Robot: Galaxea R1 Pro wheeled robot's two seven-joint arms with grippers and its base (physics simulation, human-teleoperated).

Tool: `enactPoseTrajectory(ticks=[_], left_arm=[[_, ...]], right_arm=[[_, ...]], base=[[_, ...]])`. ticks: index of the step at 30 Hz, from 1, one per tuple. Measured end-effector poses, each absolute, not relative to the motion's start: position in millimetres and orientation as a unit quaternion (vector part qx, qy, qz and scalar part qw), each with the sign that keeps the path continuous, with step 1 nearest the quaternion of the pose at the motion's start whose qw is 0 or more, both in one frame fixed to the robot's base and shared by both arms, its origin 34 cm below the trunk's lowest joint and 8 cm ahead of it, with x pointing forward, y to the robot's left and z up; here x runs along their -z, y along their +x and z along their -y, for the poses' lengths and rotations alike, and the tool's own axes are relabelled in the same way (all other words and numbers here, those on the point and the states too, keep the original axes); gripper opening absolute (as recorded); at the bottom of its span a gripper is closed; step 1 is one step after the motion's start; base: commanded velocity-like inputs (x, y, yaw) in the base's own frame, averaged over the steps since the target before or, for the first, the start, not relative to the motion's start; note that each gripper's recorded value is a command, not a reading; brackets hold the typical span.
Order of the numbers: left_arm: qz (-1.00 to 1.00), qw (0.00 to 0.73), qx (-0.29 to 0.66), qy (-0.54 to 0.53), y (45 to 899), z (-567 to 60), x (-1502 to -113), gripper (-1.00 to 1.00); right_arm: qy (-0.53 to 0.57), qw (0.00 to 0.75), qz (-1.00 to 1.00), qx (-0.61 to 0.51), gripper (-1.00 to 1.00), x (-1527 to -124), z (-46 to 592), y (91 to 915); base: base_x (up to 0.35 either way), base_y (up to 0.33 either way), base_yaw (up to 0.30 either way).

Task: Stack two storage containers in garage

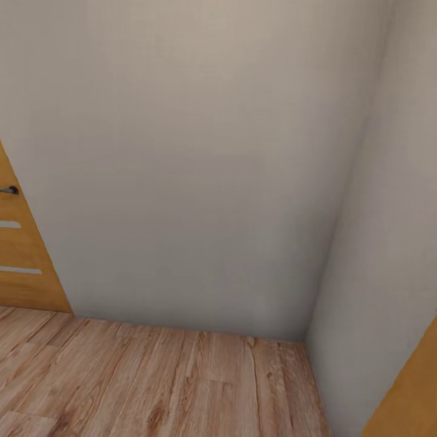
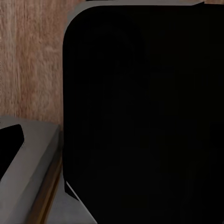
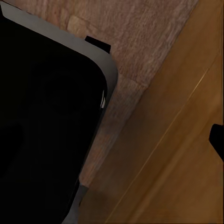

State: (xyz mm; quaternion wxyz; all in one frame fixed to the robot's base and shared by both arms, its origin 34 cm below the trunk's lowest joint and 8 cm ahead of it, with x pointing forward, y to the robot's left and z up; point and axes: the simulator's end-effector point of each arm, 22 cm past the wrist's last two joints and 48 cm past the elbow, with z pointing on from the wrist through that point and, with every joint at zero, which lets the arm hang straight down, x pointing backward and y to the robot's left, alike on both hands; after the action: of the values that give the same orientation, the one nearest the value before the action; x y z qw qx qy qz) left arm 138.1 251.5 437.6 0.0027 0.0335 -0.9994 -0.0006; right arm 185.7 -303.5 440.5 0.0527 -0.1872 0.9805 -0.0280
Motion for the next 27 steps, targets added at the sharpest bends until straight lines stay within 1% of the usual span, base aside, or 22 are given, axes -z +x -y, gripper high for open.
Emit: enactPoseTrajectory(ticks=[6, 12, 27], left_arm=[[0.999, 0.003, 0.001, 0.034, 138.1, -251.5, -437.6, 1.00], [0.999, 0.002, 0.001, 0.034, 138.3, -251.5, -437.6, 1.00], [0.999, 0.002, 0.001, 0.034, 138.3, -251.5, -437.6, 1.00]], right_arm=[[-0.187, 0.052, -0.981, 0.028, 1.00, -440.5, 303.1, 185.3], [-0.187, 0.053, -0.981, 0.027, 1.00, -440.4, 302.7, 185.8], [-0.188, 0.053, -0.980, 0.026, 1.00, -440.3, 301.1, 185.9]], base=[[0.287, 0.000, 0.246], [0.210, 0.000, 0.269], [0.118, 0.000, 0.270]])
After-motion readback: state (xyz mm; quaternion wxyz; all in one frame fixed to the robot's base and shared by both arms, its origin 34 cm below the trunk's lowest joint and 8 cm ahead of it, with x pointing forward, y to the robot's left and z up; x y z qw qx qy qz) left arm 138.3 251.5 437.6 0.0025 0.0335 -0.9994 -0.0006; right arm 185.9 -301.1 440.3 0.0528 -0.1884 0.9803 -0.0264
